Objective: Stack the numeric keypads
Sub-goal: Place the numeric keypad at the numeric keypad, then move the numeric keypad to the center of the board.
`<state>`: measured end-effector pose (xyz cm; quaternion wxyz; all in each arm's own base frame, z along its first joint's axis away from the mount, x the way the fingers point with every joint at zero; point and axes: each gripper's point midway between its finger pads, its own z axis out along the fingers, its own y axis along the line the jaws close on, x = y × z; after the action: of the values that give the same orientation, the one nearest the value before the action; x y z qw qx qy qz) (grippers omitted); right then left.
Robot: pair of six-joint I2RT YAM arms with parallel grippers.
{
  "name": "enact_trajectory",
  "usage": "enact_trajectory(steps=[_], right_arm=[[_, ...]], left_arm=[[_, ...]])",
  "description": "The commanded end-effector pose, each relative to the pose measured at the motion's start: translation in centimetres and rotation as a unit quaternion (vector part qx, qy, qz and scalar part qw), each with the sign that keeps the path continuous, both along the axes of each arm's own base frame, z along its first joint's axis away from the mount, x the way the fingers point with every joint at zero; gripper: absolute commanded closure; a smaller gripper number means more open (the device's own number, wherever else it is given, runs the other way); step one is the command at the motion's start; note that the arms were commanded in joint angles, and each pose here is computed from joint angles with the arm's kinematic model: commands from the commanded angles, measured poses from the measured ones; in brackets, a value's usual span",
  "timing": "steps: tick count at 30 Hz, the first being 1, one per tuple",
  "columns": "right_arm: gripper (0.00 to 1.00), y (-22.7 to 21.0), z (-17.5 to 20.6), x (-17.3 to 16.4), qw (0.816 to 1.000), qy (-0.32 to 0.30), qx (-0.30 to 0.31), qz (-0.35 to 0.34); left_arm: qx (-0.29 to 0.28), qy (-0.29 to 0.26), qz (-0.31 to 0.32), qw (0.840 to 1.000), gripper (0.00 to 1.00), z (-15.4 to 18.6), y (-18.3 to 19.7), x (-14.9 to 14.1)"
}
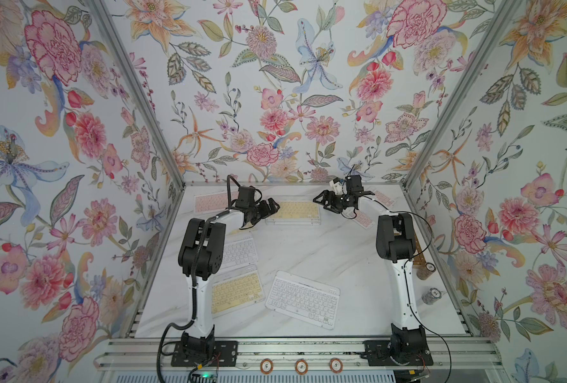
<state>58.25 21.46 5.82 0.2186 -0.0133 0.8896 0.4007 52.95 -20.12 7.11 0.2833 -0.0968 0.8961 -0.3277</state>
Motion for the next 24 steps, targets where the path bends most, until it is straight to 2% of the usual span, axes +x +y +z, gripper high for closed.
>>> enact_trajectory(steps=[1,6,9,13,16,21,24], right_arm=[[0.01,-0.8,2.6,-1.2,0.999,-0.022,-0.028,-0.004],[0.01,-0.6,2.8,-4.3,0.995,-0.044,-0.085,-0.004],[0.01,-0.3,2.0,-7.0,0.989,-0.049,-0.137,-0.001],[0.01,0.4,2.3,-10.3,0.983,-0.061,-0.173,0.001],[0.01,0.2,3.1,-13.7,0.981,-0.047,-0.187,-0.004],[0.01,-2.7,0.8,-21.0,0.975,0.057,-0.207,-0.054],[0.01,-4.4,-1.4,-25.9,0.964,0.114,-0.235,-0.054]], left_arm=[[0.003,-0.017,-0.005,1.000,0.01,2.3,0.0,-1.0],[-0.020,-0.019,-0.003,1.000,0.01,2.9,-0.1,-2.3],[-0.043,-0.012,0.000,0.999,0.01,2.6,-0.2,-3.6],[-0.061,-0.009,-0.006,0.998,0.01,2.7,-0.7,-5.7],[-0.016,0.017,-0.021,1.000,0.01,1.9,-0.7,-7.9],[0.054,0.062,-0.089,0.993,0.01,-0.6,-2.0,-12.9],[0.115,0.093,-0.134,0.980,0.01,-2.4,-2.5,-15.8]])
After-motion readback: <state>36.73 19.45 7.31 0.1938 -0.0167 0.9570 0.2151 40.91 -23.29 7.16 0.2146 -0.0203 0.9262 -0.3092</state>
